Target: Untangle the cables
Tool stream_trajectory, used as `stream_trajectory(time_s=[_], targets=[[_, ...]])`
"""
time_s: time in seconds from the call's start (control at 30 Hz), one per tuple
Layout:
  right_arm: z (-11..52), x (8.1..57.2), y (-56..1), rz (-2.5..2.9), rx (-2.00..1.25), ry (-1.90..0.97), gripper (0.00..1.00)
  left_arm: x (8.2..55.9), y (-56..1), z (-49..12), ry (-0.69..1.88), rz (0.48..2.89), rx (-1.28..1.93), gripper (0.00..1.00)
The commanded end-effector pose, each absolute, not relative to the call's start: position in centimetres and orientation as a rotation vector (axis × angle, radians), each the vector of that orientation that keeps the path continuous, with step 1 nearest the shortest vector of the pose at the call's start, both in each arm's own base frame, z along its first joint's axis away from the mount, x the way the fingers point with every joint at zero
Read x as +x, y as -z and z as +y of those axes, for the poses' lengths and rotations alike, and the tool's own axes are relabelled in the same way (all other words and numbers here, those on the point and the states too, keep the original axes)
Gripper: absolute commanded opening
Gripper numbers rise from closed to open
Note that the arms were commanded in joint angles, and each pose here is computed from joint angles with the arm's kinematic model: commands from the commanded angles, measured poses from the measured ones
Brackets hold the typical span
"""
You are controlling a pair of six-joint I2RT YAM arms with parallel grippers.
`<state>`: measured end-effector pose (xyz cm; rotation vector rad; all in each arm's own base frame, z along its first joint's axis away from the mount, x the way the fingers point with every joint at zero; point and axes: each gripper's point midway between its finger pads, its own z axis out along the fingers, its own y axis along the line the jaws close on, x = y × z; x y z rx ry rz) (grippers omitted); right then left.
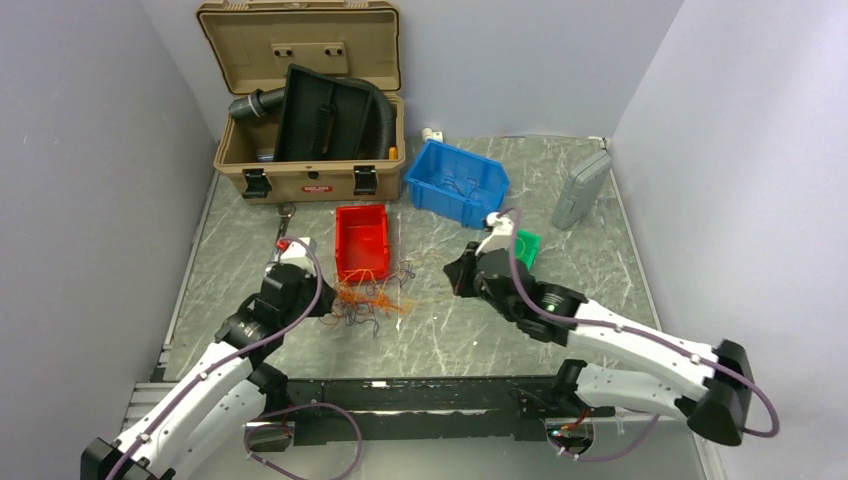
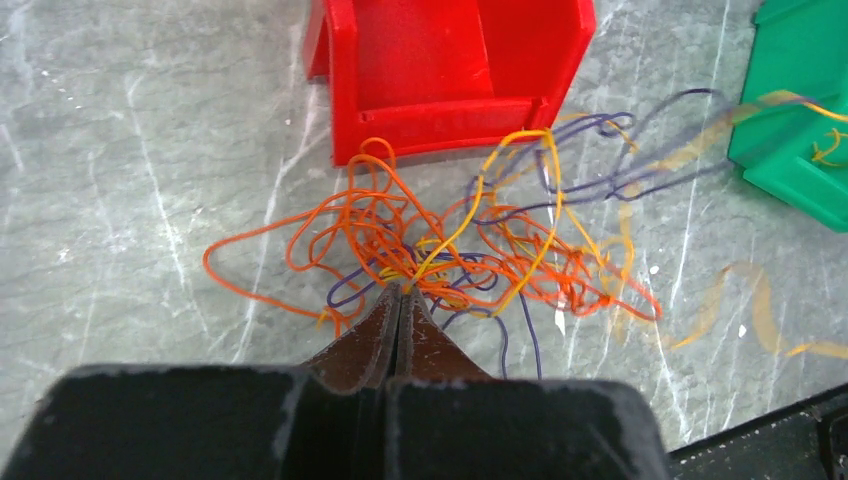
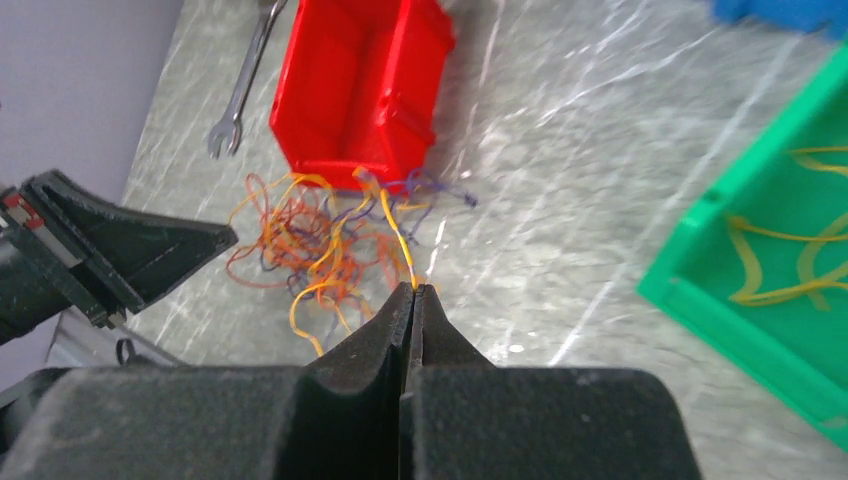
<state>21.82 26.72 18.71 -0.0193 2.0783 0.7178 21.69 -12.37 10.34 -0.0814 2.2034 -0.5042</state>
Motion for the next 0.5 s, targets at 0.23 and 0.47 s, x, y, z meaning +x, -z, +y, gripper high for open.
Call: stream_trajectory(time_s=[0.23,0.47], targets=[[14.5,22.7,-30.7,1.802,0.186,-0.356,0.00,21.8,-13.0,-9.8,0.378,2.174,-0.192,0.00],[6.1,21.2,-37.9,1.584,0.417,-0.256,0.00,21.6,-11.2,-7.8,0.273,2.203,-0.380,0.00]])
